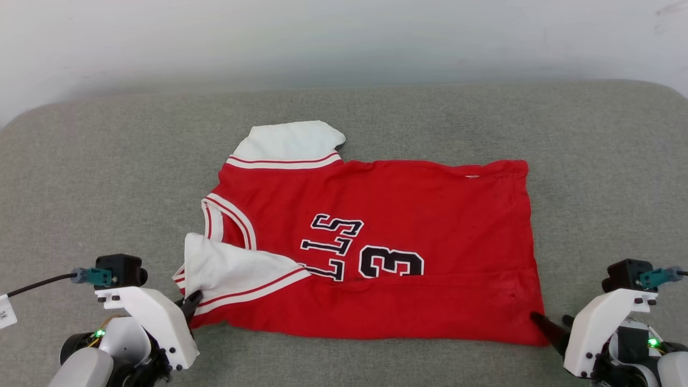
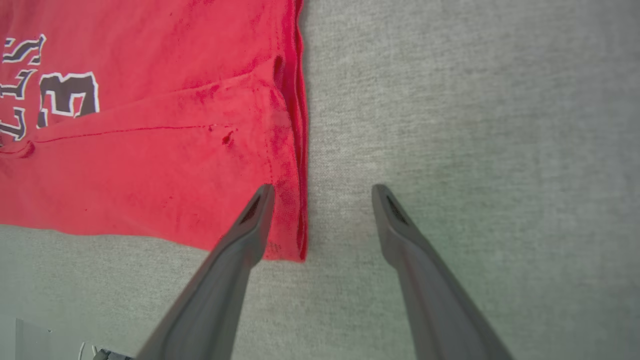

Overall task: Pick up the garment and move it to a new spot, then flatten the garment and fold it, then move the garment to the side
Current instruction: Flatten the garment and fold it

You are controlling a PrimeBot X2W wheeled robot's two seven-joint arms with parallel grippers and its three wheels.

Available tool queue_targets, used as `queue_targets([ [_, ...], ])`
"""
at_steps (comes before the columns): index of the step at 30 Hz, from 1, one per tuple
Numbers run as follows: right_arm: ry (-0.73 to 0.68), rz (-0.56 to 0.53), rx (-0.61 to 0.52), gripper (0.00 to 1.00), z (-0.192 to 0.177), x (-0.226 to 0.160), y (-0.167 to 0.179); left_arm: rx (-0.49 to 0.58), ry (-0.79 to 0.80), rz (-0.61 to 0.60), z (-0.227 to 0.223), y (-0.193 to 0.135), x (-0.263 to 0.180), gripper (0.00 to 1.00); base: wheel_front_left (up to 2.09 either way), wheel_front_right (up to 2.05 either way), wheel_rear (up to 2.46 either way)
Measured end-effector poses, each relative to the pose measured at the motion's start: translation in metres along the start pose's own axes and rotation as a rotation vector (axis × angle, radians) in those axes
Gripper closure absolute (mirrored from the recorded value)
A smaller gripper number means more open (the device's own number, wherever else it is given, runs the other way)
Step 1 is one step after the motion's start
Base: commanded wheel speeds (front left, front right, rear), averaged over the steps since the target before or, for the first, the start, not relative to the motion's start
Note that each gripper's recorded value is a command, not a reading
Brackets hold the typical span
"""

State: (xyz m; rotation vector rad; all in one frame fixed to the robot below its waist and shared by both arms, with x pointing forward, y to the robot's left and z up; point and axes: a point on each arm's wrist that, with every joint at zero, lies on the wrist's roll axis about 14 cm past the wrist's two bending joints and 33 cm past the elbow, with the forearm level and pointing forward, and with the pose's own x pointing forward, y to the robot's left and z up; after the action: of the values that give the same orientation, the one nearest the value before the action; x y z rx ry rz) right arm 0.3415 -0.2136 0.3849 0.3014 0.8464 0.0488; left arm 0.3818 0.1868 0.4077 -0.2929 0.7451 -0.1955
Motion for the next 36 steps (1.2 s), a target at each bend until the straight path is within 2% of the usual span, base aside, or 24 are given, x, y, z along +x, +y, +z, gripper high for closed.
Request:
queue_targets([
  [7, 0.149, 0.041, -0.012, 0.0, -0.013, 0.029, 0.022, -0.001, -0.069, -0.007, 0.011, -0.008, -0.005, 1.0, 0.0, 0.0, 0.0],
  [8, 0.169, 0.041, -0.012, 0.13, -0.014, 0.032, 0.024, -0.012, -0.066, -0.009, 0.009, -0.008, -0.005, 1.0, 0.0, 0.0, 0.0],
  [9, 0.183, 0.043, -0.011, 0.74, -0.015, 0.035, 0.025, -0.018, -0.066, -0.006, 0.007, -0.008, -0.006, 1.0, 0.0, 0.0, 0.0],
  [10, 0.191, 0.045, -0.013, 1.0, -0.016, 0.037, 0.026, -0.021, -0.069, -0.002, 0.007, -0.007, -0.007, 1.0, 0.0, 0.0, 0.0],
  [17, 0.136, 0.07, -0.036, 1.0, -0.006, 0.033, 0.037, -0.043, -0.115, 0.025, 0.006, -0.005, -0.017, 1.0, 0.0, 0.0, 0.0],
  [25, -0.01, 0.089, -0.108, 1.0, 0.018, 0.002, 0.041, -0.046, -0.179, 0.03, 0.007, -0.014, -0.039, 1.0, 0.0, 0.0, 0.0],
  [29, -0.027, 0.087, -0.112, 1.0, 0.014, -0.014, 0.037, -0.059, -0.188, 0.037, -0.001, -0.016, -0.052, 1.0, 0.0, 0.0, 0.0],
  [35, 0.022, 0.057, -0.062, 1.0, -0.01, -0.025, 0.022, -0.127, -0.096, 0.047, -0.035, -0.014, -0.058, 1.0, 0.0, 0.0, 0.0],
  [36, 0.03, 0.054, -0.055, 0.89, -0.014, -0.024, 0.021, -0.136, -0.069, 0.043, -0.043, -0.015, -0.056, 1.0, 0.0, 0.0, 0.0],
])
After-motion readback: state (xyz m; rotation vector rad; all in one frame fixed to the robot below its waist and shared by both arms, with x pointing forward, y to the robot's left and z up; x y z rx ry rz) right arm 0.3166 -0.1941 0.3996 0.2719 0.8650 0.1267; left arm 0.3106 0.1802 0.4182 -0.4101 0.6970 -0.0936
